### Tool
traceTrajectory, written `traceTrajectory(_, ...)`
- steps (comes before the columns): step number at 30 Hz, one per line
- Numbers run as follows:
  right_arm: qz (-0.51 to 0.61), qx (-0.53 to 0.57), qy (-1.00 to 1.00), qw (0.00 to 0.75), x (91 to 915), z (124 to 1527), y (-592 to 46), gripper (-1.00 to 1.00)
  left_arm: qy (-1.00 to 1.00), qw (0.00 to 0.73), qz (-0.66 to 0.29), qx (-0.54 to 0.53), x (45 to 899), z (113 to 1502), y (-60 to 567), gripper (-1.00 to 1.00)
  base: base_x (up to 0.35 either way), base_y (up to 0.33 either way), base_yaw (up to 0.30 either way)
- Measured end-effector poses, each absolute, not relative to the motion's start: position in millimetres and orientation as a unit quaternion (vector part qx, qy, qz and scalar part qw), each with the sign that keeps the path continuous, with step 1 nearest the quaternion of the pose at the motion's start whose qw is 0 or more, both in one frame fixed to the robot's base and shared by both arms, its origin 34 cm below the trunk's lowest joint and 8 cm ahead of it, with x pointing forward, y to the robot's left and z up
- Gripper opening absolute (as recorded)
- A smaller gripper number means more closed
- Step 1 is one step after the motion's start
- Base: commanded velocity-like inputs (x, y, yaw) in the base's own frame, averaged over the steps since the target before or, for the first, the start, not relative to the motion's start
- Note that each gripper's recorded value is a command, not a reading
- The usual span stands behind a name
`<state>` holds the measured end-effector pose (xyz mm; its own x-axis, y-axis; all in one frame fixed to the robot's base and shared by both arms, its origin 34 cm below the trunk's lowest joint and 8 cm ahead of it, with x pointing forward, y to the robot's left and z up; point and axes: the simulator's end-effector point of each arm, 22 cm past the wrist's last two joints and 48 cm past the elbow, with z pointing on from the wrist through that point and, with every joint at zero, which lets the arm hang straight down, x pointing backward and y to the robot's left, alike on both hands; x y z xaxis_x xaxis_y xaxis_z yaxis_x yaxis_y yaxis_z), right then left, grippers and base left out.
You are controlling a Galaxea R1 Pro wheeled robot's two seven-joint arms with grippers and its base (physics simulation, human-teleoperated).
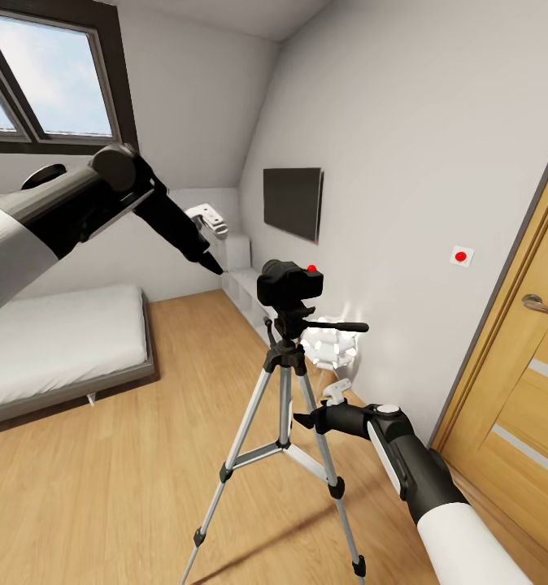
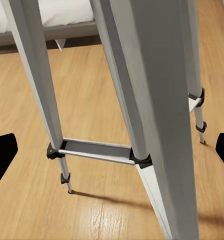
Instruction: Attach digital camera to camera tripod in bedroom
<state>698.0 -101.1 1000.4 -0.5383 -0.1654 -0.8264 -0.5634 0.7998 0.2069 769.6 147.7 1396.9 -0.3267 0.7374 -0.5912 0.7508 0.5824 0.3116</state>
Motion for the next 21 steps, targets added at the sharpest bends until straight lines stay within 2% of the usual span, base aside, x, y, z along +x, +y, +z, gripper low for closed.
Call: traceTrajectory(21,0.231,-0.215,0.845,0.431,699,1002,-101,1.00,0.843,0.340,-0.011,0.416,776,1363,211,1.00,0.000,0.000,0.000)
